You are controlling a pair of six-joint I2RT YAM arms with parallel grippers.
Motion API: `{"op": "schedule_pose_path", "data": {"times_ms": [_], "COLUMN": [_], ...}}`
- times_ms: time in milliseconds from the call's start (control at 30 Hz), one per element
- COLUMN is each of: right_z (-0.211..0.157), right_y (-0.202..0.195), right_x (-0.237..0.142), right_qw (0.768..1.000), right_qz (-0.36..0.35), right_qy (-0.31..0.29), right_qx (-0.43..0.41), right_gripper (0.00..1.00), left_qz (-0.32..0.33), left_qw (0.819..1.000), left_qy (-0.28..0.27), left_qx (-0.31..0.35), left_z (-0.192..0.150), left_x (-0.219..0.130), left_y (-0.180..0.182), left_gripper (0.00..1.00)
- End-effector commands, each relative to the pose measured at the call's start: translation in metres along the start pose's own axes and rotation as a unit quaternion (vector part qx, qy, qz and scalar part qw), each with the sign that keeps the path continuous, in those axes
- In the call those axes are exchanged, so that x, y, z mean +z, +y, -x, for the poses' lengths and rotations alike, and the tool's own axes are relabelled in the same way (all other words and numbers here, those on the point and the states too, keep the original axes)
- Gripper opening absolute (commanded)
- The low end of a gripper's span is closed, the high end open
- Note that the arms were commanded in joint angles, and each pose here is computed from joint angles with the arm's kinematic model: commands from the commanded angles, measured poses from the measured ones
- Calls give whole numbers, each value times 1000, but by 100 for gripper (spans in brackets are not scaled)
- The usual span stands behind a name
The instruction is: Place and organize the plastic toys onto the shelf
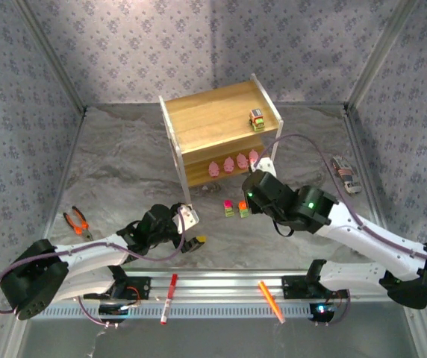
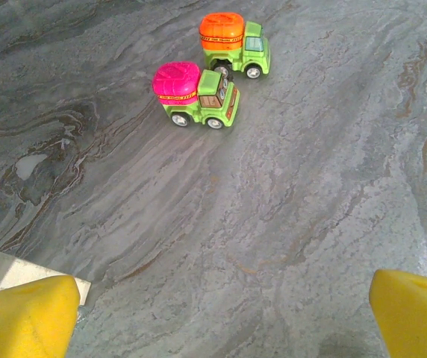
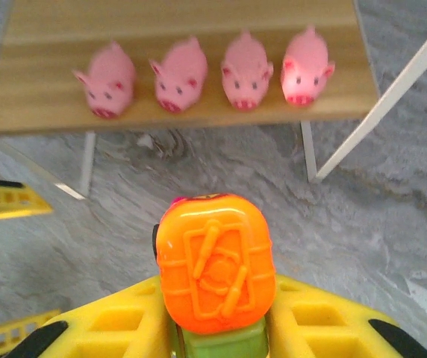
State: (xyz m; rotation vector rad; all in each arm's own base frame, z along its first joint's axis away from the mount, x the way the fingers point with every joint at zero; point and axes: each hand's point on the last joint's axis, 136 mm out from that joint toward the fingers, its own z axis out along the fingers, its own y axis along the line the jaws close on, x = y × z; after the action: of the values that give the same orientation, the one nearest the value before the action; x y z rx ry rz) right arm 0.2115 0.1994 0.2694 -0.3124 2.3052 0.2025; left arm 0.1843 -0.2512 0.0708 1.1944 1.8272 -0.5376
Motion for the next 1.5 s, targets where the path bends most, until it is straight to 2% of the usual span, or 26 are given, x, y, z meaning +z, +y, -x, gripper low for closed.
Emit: {"op": "schedule_pose_path", "data": {"times_ms": [0, 300, 700, 1100, 1467], "right_z": [17, 67, 124, 159, 162], "right_y": [-8, 7, 22, 11, -1], "right_x": [-20, -46, -60, -31, -1], "right_qw": [999, 997, 994, 996, 997], "right_qz": [-31, -49, -48, -63, -64], "right_qy": [-13, -48, -84, -43, -4], "right_qx": [-9, -33, -58, -51, -38], "right_gripper": [32, 33, 33, 33, 33], "left_qz": [2, 3, 4, 6, 7], "left_qw": [1000, 1000, 999, 999, 999], "left_qy": [-17, -21, -29, -39, -41], "left_qx": [14, 17, 22, 26, 28], "left_z": [11, 11, 12, 13, 14], "left_x": [1, 0, -1, -4, -5], "left_y": [1, 0, 0, 0, 0], "left_gripper": [100, 100, 99, 100, 100]}}
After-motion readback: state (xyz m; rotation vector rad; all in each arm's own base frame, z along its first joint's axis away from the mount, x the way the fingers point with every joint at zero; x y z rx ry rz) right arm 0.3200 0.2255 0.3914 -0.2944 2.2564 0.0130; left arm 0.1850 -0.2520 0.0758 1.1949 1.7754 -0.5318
